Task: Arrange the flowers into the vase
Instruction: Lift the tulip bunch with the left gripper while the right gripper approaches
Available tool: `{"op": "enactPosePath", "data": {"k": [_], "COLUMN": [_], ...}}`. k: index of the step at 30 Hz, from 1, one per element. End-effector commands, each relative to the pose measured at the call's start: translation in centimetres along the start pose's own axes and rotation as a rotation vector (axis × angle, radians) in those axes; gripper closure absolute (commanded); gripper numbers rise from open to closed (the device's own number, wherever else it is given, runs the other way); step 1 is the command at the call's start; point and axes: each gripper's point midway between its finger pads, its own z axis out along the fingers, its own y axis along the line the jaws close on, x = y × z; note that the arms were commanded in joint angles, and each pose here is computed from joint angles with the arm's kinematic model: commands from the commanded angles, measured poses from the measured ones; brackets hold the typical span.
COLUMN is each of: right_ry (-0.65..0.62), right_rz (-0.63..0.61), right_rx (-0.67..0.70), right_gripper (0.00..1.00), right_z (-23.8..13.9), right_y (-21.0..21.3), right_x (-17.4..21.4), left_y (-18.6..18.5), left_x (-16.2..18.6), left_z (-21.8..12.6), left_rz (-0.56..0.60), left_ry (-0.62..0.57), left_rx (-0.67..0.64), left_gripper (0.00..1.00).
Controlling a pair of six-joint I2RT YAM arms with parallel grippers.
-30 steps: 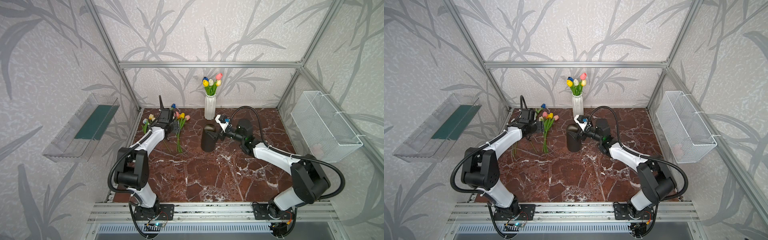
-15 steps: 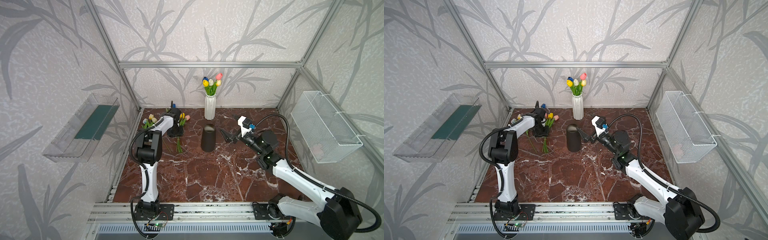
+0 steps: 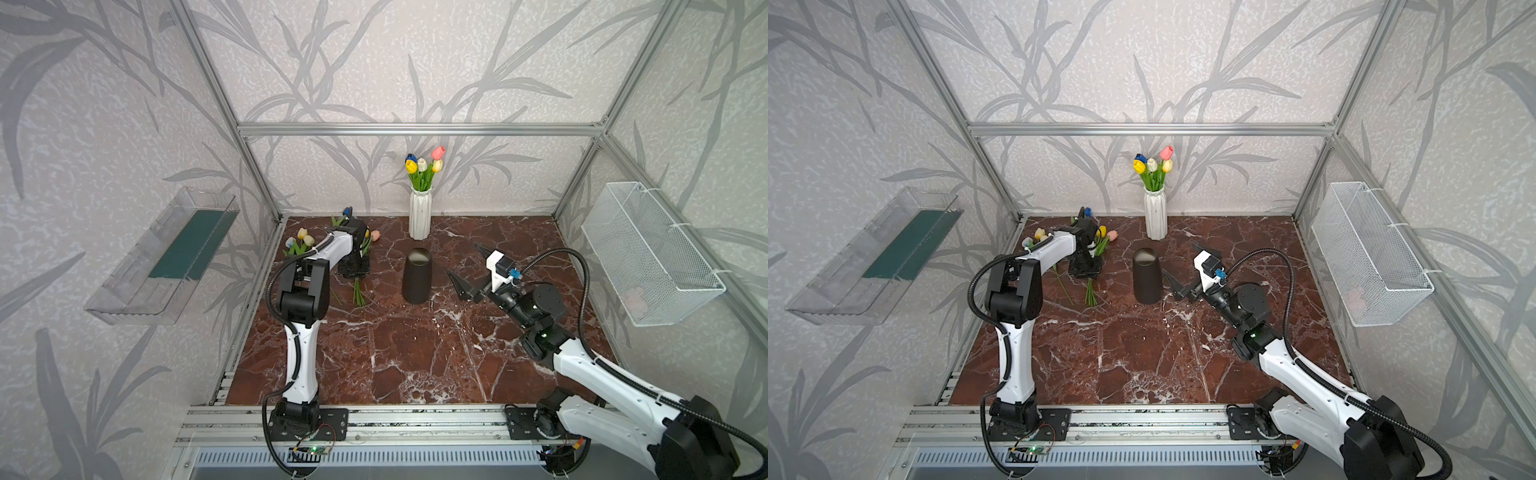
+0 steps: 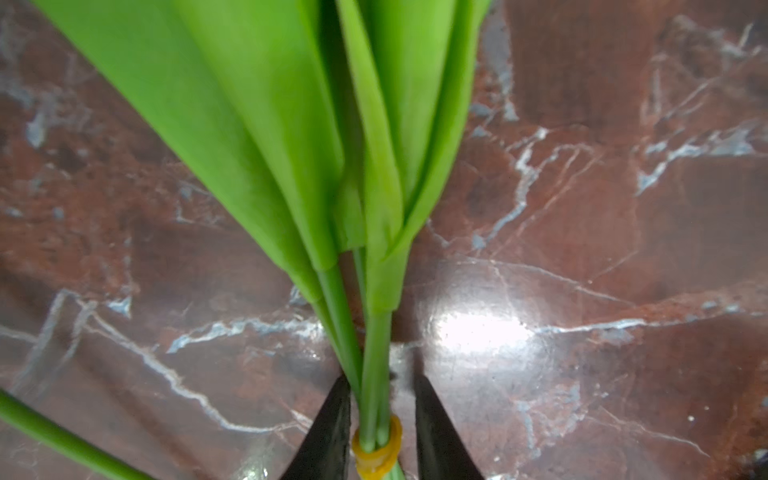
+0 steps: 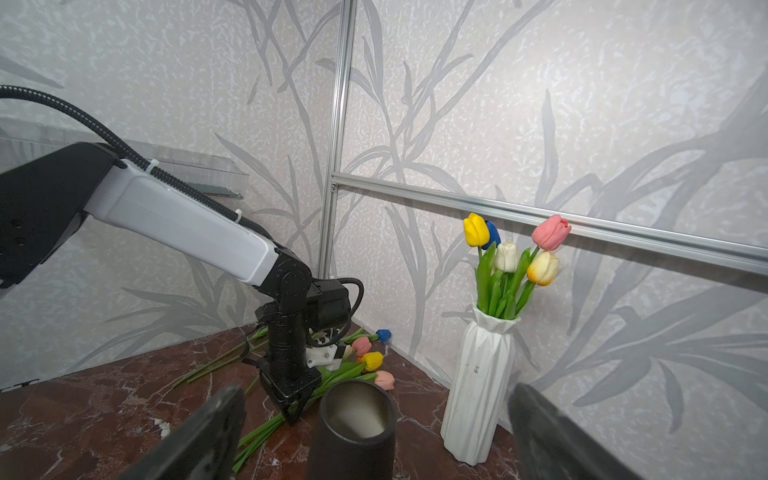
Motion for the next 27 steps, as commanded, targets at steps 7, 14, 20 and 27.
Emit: {"op": "enactPosePath", "data": {"k": [7, 14, 20, 27], "right_ry": [-0.008, 0.041, 0.058, 0.064], "right_rz": [-0.035, 0.0, 0.015, 0.017], "right_rx": [0.047, 0.05, 0.059, 0.079], "right_gripper": [0.0, 0.0, 0.01, 0.03], "right_z": [-1.6, -2.6, -4.0, -4.9], "right_y": [-0.2, 0.1, 0.4, 0.5], "right_x": [0.3, 2.4, 4.1, 6.0], "left_y": [0.3, 0.8, 1.1, 0.9], "left_x": [-0.1, -0.6, -0.9, -0.9], "left_z": [-1.4, -4.9, -8.0, -10.8], "left_rz": [0.006, 0.005, 0.008, 0.017], "left_ry": [0.011, -0.042, -0.095, -0.144], "left_rx": [-0.032, -0.056, -0.075, -0.079], "left_gripper": [0.91, 0.97, 1.0, 1.0]}}
